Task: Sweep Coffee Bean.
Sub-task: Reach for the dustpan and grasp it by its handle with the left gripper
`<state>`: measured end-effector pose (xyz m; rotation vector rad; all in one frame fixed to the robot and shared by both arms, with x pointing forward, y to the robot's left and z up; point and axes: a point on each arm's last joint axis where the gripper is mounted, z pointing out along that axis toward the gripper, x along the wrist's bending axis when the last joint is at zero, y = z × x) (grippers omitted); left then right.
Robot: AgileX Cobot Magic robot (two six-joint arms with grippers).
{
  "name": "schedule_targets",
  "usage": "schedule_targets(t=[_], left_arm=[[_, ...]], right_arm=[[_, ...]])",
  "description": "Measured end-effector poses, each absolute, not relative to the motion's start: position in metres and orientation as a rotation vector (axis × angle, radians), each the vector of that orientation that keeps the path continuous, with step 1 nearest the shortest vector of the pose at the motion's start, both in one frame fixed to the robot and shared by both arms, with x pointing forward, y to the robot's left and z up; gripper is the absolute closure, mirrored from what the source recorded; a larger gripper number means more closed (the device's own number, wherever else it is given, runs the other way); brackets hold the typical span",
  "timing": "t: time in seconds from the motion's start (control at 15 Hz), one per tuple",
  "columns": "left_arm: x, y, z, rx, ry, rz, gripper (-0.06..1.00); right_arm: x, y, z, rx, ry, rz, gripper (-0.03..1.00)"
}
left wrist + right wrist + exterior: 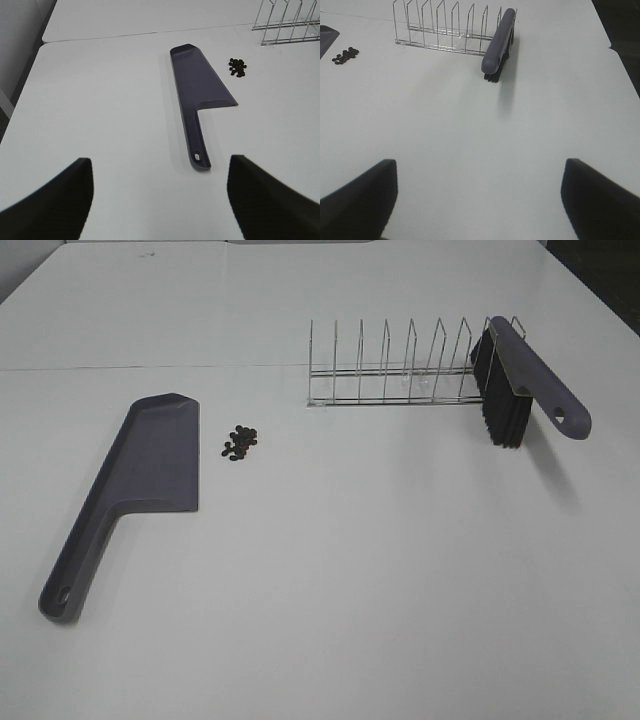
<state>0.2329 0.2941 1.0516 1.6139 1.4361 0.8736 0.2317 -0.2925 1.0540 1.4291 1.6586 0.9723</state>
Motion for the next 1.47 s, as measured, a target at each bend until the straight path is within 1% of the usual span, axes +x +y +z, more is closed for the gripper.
schedule_targets(t=[1.47], left_arm=[[0.2329,0.2941,1.0516,1.614,1.436,0.874,0.26]], right_arm=[[0.2317,-0.2925,1.054,1.429,1.659,0.972,0.15]])
